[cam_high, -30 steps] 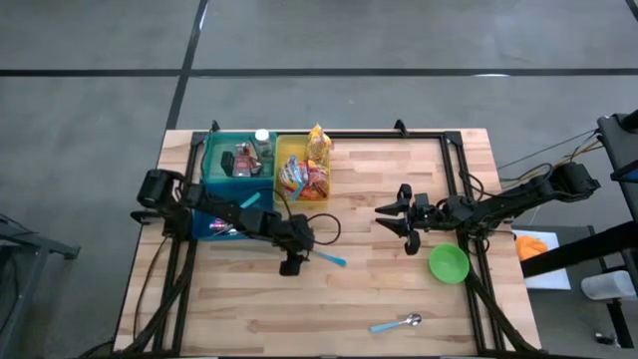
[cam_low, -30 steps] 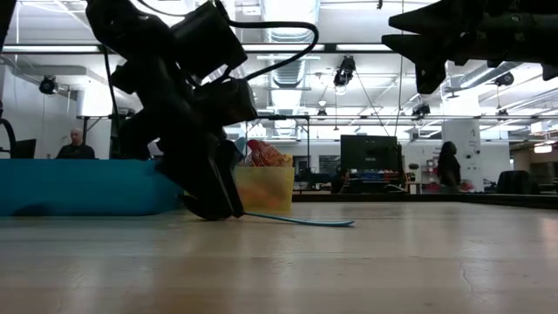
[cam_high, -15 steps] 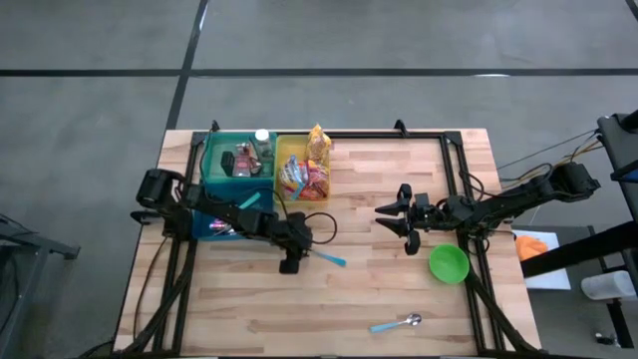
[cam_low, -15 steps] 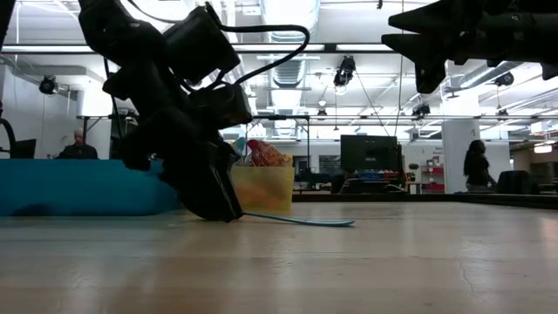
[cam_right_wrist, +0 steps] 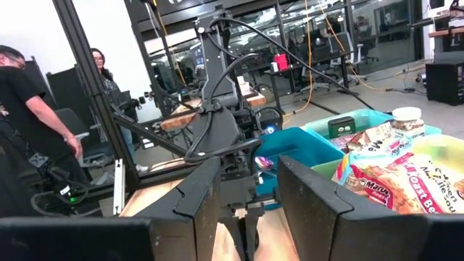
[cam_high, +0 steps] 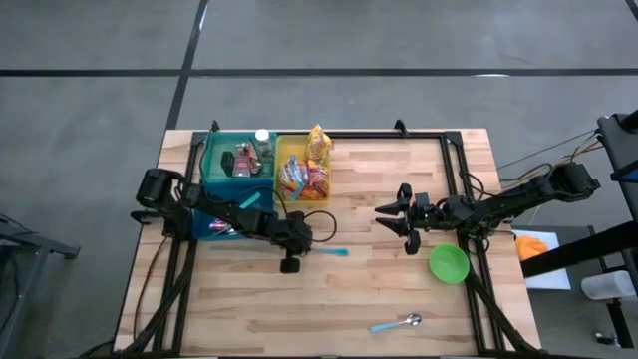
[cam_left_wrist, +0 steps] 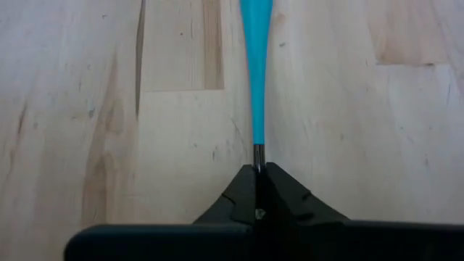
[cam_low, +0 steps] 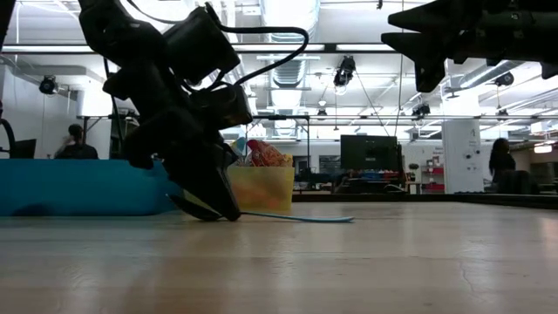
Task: Pick & Place Food Item
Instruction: Put the blue spoon into the blue bin
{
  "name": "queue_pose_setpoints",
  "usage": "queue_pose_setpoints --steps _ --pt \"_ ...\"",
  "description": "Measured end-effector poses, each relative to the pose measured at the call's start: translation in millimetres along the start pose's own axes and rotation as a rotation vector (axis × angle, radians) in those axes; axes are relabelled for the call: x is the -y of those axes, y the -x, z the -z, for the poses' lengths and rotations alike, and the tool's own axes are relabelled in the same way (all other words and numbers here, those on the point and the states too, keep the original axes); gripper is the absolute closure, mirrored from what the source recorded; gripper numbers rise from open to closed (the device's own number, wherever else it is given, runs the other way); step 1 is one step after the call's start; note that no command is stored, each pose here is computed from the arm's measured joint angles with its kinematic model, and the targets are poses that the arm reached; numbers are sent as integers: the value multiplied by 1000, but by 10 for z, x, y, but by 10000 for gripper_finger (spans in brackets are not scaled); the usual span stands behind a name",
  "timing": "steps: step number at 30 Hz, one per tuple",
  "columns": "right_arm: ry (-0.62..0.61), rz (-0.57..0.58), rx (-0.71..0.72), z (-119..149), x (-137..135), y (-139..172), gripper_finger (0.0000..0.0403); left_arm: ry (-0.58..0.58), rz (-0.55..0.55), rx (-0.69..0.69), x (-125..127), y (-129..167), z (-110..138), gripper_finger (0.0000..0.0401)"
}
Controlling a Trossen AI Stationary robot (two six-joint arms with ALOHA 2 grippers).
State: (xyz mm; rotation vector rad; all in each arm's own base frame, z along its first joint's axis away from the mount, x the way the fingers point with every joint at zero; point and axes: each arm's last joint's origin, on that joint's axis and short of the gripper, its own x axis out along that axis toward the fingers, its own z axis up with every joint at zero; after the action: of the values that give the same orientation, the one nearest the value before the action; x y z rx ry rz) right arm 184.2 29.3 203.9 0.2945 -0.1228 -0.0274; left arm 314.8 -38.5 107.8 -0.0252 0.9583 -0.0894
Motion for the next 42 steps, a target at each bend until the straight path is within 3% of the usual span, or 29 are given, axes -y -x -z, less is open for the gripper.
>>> queue_pose_setpoints --steps 14,21,27,33,38,42 --pt "0 0 0 0 0 0 268 54 -14 3 -7 90 -44 393" --pt "0 0 0 0 0 0 268 102 -104 43 2 475 -220 393" --pt "0 0 0 1 0 1 268 187 -242 18 -12 1005 -292 393" --pt "1 1 -4 3 1 0 268 334 -346 -31 -39 1425 -144 393" --pt "1 1 -4 3 1 0 268 500 -463 -138 -60 1644 95 393" --pt "2 1 -6 5 1 0 268 562 -528 -240 -61 1753 244 393"
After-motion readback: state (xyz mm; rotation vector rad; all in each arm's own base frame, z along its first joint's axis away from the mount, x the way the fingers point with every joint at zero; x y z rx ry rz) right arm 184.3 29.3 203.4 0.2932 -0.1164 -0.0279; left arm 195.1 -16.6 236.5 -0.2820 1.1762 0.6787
